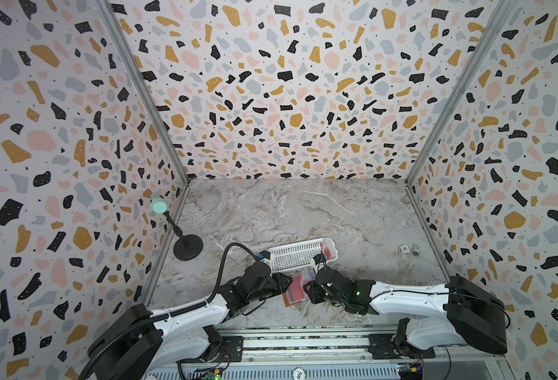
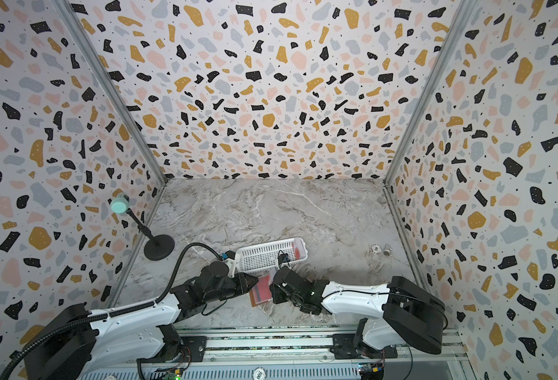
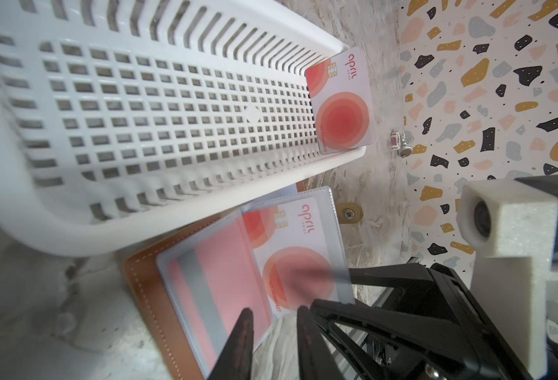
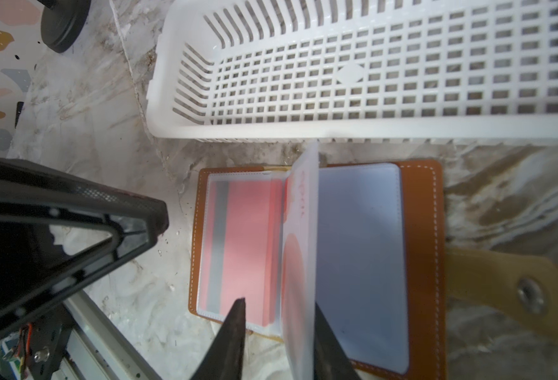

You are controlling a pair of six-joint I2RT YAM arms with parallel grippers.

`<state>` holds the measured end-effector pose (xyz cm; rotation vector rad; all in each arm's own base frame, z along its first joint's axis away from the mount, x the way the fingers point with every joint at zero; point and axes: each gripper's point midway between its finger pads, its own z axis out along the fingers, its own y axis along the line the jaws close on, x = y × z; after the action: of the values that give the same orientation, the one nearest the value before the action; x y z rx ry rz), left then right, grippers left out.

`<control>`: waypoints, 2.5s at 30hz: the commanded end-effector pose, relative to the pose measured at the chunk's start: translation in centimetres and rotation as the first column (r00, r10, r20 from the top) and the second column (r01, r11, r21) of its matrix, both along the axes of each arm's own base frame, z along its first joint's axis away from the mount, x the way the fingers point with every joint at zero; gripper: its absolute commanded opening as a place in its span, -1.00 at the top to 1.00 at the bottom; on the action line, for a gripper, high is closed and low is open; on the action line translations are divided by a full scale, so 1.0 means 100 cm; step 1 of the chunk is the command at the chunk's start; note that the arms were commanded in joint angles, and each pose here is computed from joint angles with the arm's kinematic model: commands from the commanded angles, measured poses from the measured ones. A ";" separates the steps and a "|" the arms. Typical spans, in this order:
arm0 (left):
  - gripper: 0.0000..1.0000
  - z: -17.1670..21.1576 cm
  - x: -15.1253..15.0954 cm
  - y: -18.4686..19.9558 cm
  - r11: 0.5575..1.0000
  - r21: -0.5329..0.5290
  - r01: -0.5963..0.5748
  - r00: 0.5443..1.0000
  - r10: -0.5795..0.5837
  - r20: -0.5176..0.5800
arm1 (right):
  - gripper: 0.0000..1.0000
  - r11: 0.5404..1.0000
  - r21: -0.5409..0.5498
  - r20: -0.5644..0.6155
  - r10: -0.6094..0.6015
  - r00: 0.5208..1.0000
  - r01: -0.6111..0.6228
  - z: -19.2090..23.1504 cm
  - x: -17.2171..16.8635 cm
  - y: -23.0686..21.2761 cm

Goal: Put the credit cards into the card holder

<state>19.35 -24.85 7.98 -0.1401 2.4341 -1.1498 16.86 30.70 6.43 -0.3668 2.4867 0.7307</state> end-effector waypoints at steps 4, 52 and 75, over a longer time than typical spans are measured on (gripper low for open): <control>0.45 0.020 0.007 0.004 0.996 -0.088 -0.026 0.997 0.032 0.063 | 0.32 0.999 -0.043 0.039 0.023 0.999 -0.022 0.014 0.001 0.015; 0.49 0.042 0.104 -0.103 0.982 0.120 0.146 0.971 -0.166 0.175 | 0.00 0.987 -0.066 0.158 -0.134 0.978 0.146 0.086 0.138 -0.117; 0.67 -0.013 0.127 -0.148 0.986 0.065 0.152 0.984 -0.158 0.082 | -0.33 0.988 -0.140 0.060 -0.063 0.996 0.071 0.031 0.171 -0.106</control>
<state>31.61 -38.41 5.61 0.1179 2.4783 -1.0561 32.77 19.92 8.22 -0.3283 2.5350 0.5258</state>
